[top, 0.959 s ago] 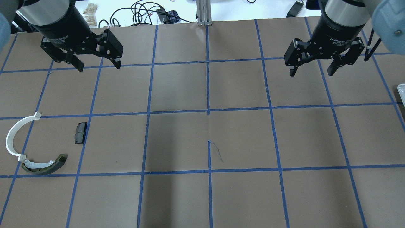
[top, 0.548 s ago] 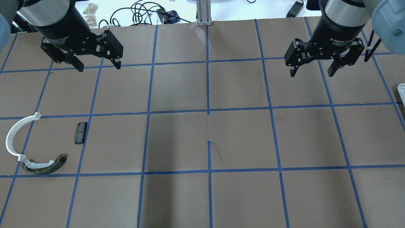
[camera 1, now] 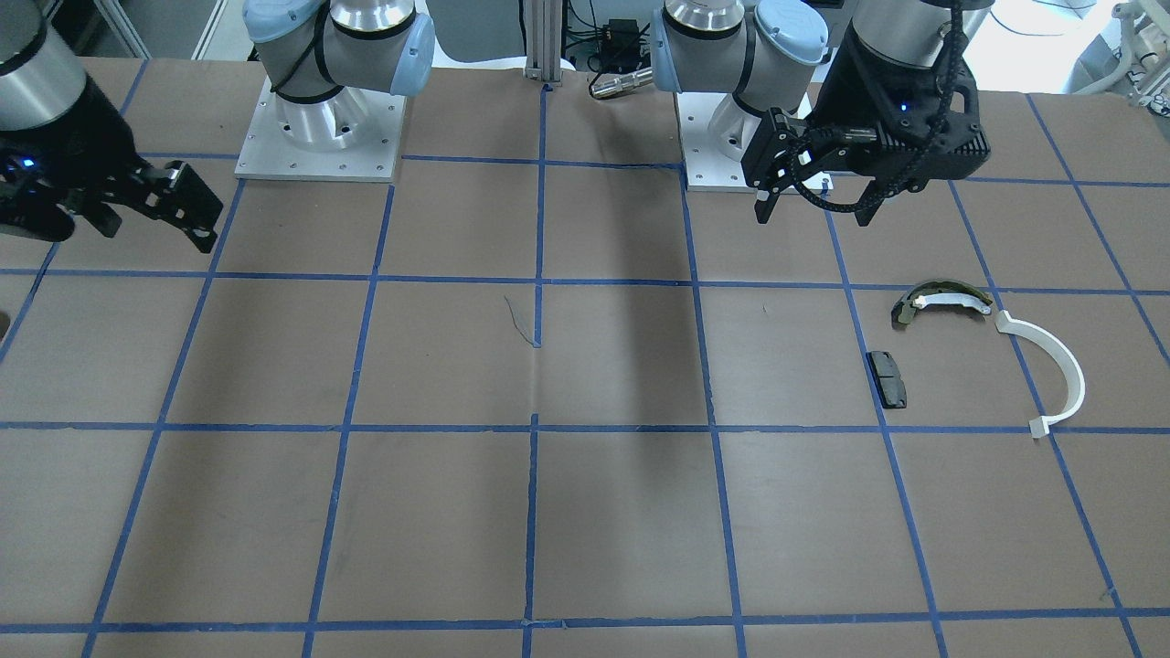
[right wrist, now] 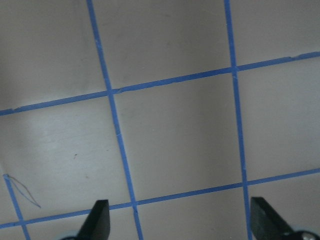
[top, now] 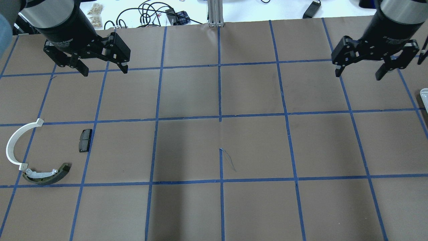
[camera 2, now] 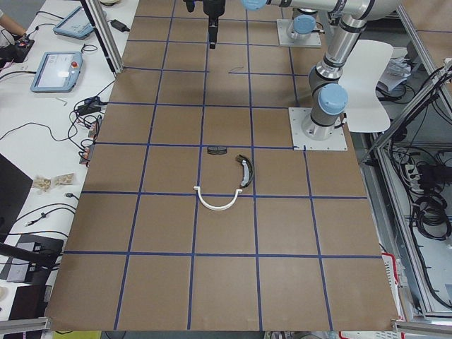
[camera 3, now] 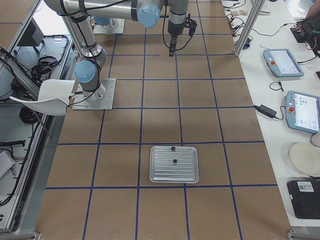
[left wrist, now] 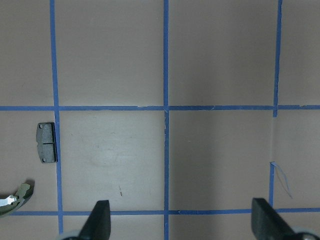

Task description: Place bearing gear from tray to pile

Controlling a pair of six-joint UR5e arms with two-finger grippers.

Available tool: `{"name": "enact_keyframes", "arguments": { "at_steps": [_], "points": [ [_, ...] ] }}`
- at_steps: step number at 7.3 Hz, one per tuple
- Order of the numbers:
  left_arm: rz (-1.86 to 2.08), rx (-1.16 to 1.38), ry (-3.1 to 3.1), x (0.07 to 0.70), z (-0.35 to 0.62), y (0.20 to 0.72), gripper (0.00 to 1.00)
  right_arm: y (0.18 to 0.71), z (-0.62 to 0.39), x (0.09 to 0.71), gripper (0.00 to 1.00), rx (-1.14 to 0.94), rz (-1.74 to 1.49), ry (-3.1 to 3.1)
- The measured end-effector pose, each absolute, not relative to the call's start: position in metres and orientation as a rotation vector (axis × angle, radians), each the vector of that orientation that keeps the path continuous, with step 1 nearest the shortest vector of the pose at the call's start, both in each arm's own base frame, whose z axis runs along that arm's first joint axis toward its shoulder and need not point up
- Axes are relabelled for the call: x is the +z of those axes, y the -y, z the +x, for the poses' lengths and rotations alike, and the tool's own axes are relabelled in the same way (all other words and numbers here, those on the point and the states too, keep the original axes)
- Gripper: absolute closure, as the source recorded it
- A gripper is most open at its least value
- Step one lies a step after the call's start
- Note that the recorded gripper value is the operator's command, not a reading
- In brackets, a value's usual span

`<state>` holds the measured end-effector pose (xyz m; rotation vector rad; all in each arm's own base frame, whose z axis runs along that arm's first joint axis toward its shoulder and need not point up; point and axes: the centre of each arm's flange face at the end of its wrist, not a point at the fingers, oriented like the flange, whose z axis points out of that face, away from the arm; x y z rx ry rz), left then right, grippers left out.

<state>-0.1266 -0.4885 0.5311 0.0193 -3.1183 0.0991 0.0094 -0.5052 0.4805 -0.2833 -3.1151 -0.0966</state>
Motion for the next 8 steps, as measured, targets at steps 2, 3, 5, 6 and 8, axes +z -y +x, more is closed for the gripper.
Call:
{"name": "enact_keyframes", "arguments": {
  "at_steps": [2,3,5,6,8],
  "points": [
    [0.021,0.1,3.117,0.531,-0.127,0.49,0.0,0.504,-0.082,0.474,0.0,-0.109,-0.296,3.124],
    [0.024,0.1,3.116,0.531,-0.127,0.49,0.0,0.5,-0.129,0.466,0.0,-0.129,-0.302,3.134],
    [0.028,0.101,3.114,0.531,-0.127,0.492,0.0,0.493,-0.21,0.449,0.0,-0.128,-0.309,3.123],
    [0.028,0.101,3.114,0.531,-0.127,0.492,0.0,0.494,-0.241,0.438,0.0,-0.129,-0.27,3.077],
    [0.029,0.101,3.114,0.531,-0.127,0.493,0.0,0.492,-0.317,0.401,0.0,-0.146,-0.162,3.026]
  ]
}}
